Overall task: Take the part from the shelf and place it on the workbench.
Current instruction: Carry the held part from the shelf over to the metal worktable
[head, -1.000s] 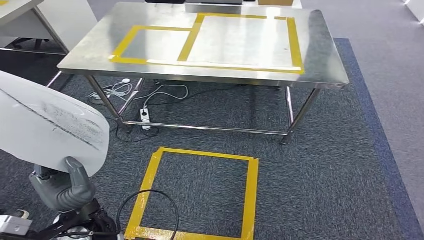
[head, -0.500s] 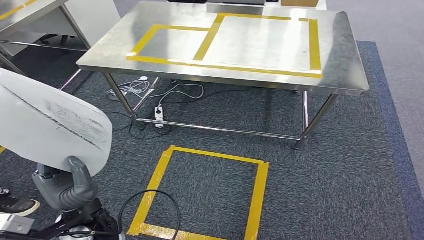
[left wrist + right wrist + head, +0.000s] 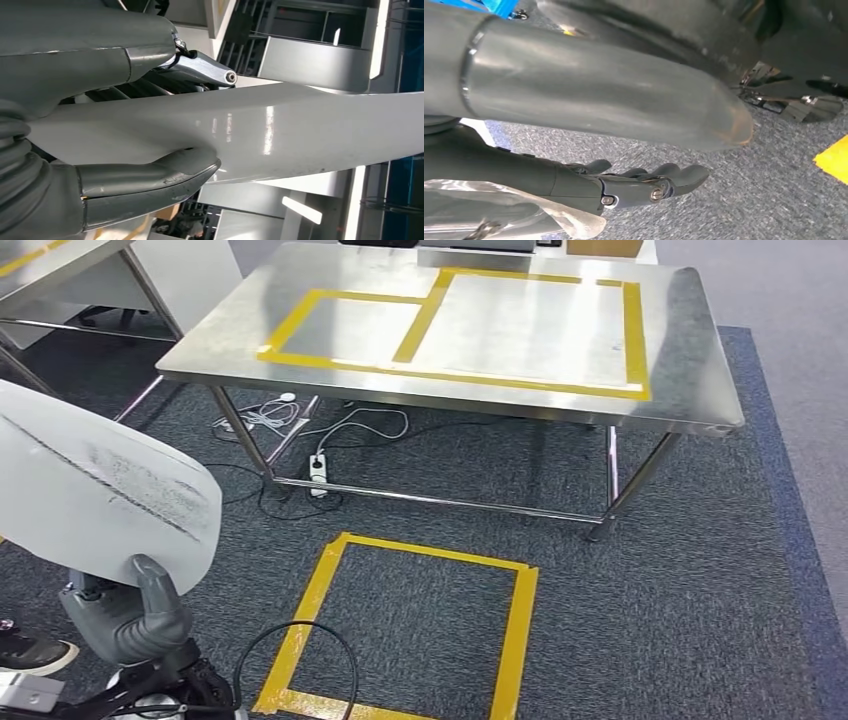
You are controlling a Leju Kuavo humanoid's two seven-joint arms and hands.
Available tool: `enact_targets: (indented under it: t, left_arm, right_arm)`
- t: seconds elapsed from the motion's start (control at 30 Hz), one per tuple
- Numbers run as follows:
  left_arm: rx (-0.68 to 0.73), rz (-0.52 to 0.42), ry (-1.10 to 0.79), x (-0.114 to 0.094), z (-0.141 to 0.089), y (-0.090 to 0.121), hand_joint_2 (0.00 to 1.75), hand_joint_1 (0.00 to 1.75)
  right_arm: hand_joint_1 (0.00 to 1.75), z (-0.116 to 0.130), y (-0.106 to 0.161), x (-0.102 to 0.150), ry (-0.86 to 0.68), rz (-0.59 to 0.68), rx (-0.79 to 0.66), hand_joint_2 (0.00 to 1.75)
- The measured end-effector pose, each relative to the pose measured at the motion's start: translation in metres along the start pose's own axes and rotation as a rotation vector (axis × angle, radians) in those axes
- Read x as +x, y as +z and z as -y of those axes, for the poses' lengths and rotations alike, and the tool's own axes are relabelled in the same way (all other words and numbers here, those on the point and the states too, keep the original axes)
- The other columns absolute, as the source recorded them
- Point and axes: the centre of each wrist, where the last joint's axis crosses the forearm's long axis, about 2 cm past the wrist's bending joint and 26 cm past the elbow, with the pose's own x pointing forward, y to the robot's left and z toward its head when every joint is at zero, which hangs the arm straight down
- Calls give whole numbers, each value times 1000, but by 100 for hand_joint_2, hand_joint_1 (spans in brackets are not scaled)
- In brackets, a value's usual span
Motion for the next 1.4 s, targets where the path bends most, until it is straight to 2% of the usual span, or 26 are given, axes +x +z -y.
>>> enact_targets:
  t: [1.4]
  left_arm:
    - [-14,2,7,0,0,0,175,175]
  right_arm:
    - [0,-3,1,-4,-19,-6,17,0]
